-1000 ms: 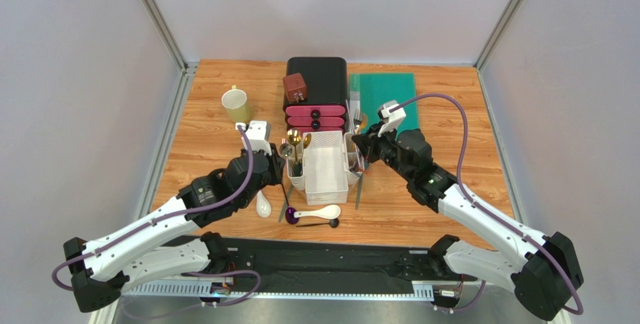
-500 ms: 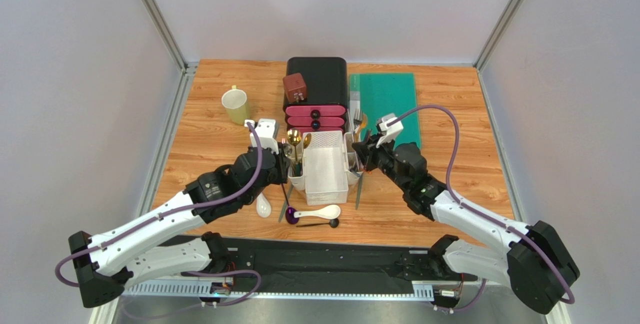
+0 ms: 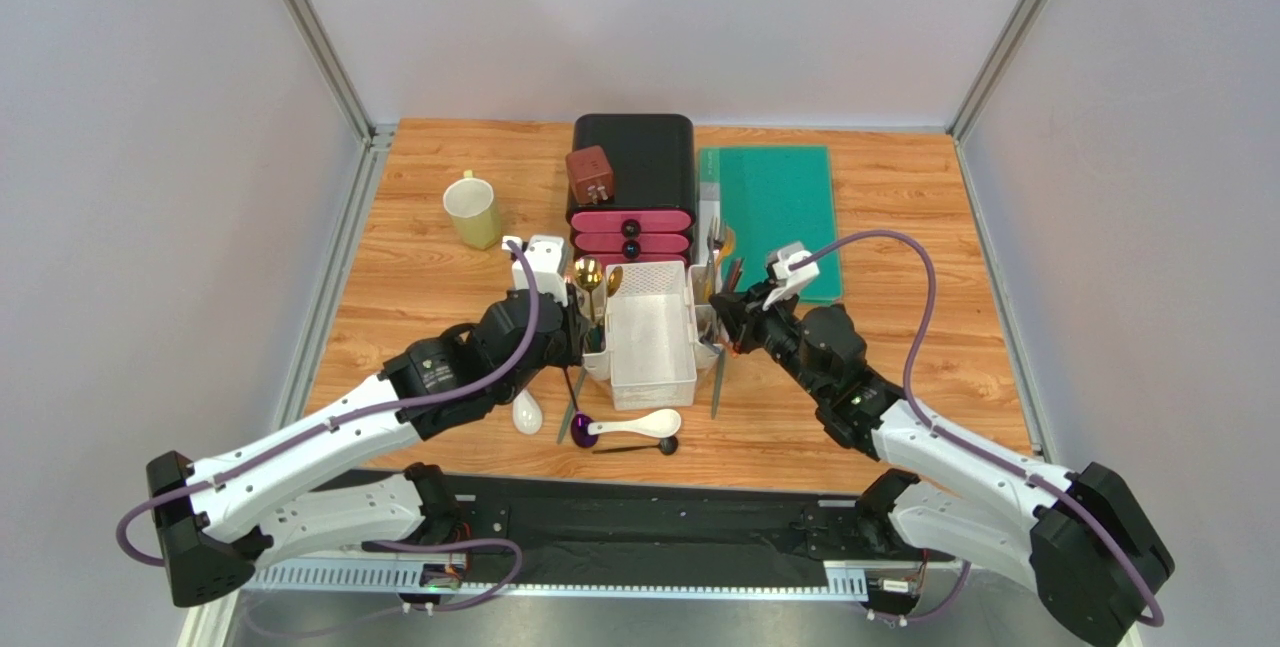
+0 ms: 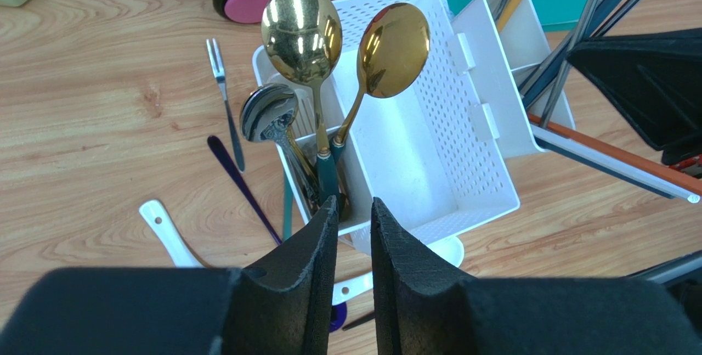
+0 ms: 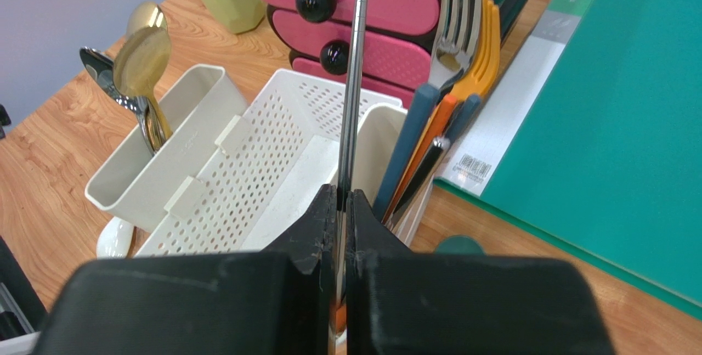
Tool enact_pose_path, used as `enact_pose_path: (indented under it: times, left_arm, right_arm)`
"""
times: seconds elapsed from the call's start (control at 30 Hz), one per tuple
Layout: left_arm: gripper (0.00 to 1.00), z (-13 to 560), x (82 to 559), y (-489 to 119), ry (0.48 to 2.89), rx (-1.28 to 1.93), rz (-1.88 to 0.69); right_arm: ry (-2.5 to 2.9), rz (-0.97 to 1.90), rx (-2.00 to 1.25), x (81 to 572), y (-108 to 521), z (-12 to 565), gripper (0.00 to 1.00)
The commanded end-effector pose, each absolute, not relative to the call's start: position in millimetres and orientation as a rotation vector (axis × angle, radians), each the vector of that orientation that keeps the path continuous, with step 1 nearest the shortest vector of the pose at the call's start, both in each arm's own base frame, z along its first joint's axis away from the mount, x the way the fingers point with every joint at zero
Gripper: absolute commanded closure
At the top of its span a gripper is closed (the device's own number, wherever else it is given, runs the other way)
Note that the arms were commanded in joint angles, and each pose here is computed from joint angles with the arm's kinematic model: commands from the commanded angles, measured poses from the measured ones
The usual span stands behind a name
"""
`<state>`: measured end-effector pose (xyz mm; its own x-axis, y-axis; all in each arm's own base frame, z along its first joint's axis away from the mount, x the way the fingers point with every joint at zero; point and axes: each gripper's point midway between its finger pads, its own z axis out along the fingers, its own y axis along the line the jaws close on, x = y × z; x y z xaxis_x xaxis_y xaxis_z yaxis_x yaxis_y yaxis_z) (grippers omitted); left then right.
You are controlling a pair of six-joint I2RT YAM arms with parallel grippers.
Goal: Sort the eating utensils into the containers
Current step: Place the chopstick in the storage box.
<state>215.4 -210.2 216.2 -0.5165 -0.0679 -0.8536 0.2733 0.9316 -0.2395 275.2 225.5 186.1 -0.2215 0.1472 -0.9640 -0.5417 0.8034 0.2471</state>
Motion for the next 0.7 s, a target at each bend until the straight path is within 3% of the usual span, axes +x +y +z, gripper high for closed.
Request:
enact_pose_path:
  times: [0.0,0.2,0.33,0.4,0.67]
  left_arm:
    - [0.73,242,221,-218,2.016,0.142,-0.471]
    - [0.73,244,222,-215,2.011,0.143,-0.459]
    - [0.73,243,223,-214,2.013,0.143,-0.443]
    - [0.73,242,224,-215,2.015,0.141,-0.44]
    - [0.73,240,227,-222,2.019,0.151,-0.443]
  right_arm:
    - [1.652,0.688,-0.289,273,231,190,0.98]
    - [1.671,0.713,-0.262,268,233,182,0.9]
    - [1.688,0.722,-0.25,261,231,181,0.64]
    - [1.676,0.737,-0.239,257,229,189,0.58]
    - [1.639,0.747,-0.205,236,213,217,0.55]
